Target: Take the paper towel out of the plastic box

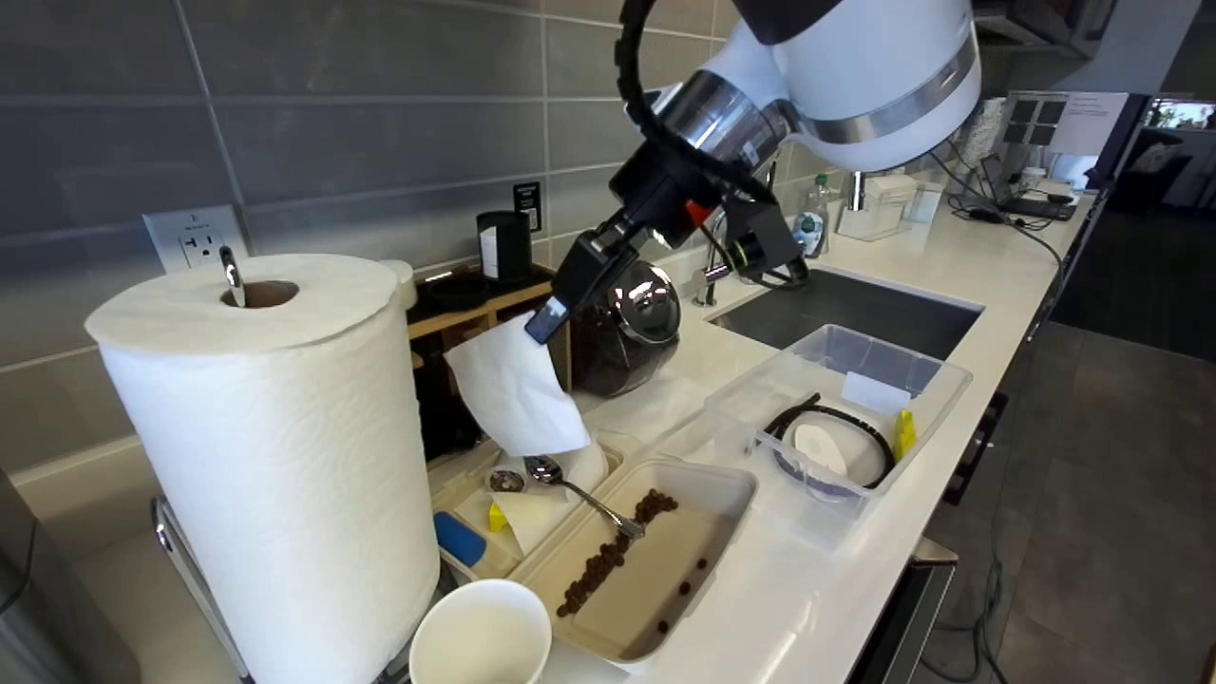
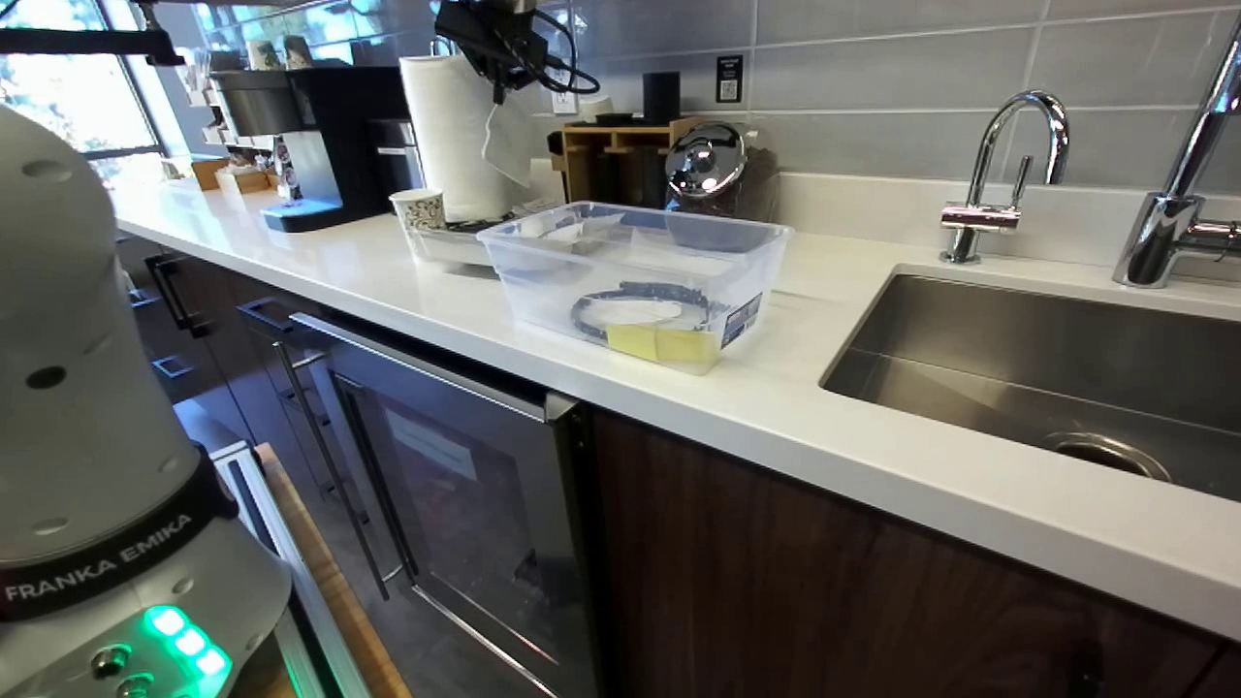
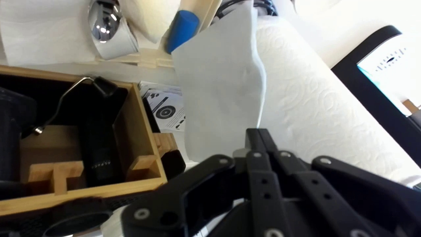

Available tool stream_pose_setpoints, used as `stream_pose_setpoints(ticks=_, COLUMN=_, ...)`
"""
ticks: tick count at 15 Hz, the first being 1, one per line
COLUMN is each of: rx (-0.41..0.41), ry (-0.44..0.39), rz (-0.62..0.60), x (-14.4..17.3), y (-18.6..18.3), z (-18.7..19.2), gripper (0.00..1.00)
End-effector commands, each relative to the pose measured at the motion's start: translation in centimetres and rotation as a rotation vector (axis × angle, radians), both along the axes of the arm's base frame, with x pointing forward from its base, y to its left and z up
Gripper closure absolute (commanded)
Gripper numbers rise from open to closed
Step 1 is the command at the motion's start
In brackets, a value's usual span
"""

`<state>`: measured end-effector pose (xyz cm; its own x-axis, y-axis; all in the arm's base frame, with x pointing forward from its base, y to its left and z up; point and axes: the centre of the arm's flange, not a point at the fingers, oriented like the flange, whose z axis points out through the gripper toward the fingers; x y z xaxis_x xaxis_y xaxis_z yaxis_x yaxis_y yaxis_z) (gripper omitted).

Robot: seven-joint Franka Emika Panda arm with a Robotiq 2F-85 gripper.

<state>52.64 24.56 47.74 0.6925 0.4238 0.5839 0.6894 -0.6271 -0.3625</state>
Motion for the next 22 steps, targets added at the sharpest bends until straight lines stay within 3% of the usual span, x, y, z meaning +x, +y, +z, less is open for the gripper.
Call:
stream_pose_setpoints(ticks=1, rx=0.037, ry=0.056, rz=0.056, x=1.0, y=0.8, z=-2.2, gripper=1.0)
stream_pose_setpoints(ticks=14, rx=0.046, ry=0.154, rz=0.056, x=1.7, y=1.7, z=-8.0, gripper=1.0)
stream_pose_setpoints(ticks=22, rx=-0.184, ry=0.149, rz=-0.009, x=2.6, y=-1.0, z=-9.8, gripper=1.0)
